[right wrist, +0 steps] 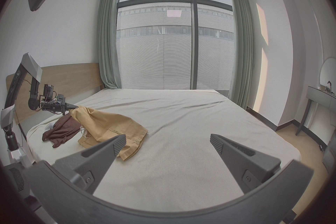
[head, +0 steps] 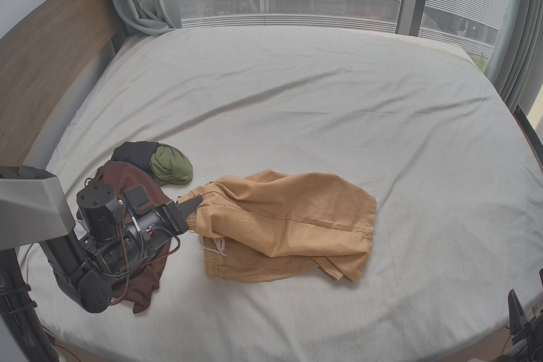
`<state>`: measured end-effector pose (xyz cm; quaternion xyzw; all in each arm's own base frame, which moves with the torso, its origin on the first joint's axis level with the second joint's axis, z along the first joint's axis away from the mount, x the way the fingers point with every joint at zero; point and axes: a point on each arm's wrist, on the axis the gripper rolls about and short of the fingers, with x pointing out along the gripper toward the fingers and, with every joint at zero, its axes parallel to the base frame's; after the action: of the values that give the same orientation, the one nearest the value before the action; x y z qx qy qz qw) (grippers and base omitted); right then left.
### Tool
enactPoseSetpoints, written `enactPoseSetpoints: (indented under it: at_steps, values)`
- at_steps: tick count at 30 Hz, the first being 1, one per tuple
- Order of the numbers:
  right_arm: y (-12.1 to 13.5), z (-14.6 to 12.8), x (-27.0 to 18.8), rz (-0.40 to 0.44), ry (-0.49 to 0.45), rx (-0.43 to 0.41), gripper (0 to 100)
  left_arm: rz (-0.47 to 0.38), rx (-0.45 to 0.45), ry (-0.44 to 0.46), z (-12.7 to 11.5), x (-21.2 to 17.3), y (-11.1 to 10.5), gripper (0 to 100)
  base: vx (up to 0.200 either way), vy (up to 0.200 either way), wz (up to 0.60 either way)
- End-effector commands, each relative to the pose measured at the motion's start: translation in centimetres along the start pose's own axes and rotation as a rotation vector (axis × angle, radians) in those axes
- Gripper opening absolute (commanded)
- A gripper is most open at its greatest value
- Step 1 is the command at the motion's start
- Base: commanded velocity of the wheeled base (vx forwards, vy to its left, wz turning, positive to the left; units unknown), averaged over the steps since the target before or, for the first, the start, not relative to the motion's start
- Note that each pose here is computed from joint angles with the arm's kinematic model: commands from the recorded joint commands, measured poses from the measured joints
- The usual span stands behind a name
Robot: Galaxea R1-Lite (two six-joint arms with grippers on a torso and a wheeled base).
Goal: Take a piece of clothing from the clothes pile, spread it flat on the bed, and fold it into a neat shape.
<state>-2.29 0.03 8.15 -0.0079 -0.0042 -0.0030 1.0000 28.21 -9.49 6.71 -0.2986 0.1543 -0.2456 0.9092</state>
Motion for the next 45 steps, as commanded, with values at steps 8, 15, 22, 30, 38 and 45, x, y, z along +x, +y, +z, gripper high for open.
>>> enactPoseSetpoints:
  at_steps: [8, 15, 22, 30, 38, 45]
  values:
    - [-0.1, -0.5, 0.0, -0.034, 0.007, 0.019, 100, 0.012, -0.006, 0.000, 0.0, 0.1, 0.4, 0, 0.000, 0.000, 0.00]
    - [-0.2, -0.4, 0.0, -0.075, -0.003, 0.054, 100, 0.030, -0.010, -0.013, 0.3, 0.1, 1.1, 0, 0.000, 0.000, 0.00]
    - [-0.3, 8.3, 0.5, 0.007, -0.222, 0.029, 100, 0.026, -0.007, -0.021, 0.5, 0.1, 1.0, 0, 0.000, 0.000, 0.00]
    - [0.5, 9.4, 3.7, 0.348, 0.070, 0.307, 100, 0.021, -0.002, -0.033, 0.8, 0.1, 0.9, 0, 0.000, 0.000, 0.00]
    - [1.5, 11.8, 7.8, 0.421, 0.200, 0.278, 100, 0.013, 0.000, -0.042, 1.1, 0.0, 0.7, 0, 0.000, 0.000, 0.00]
    - [2.8, 13.4, 12.6, 0.487, 0.315, 0.281, 100, 0.021, 0.021, -0.048, 1.3, -0.2, 0.9, 0, 0.000, 0.000, 0.00]
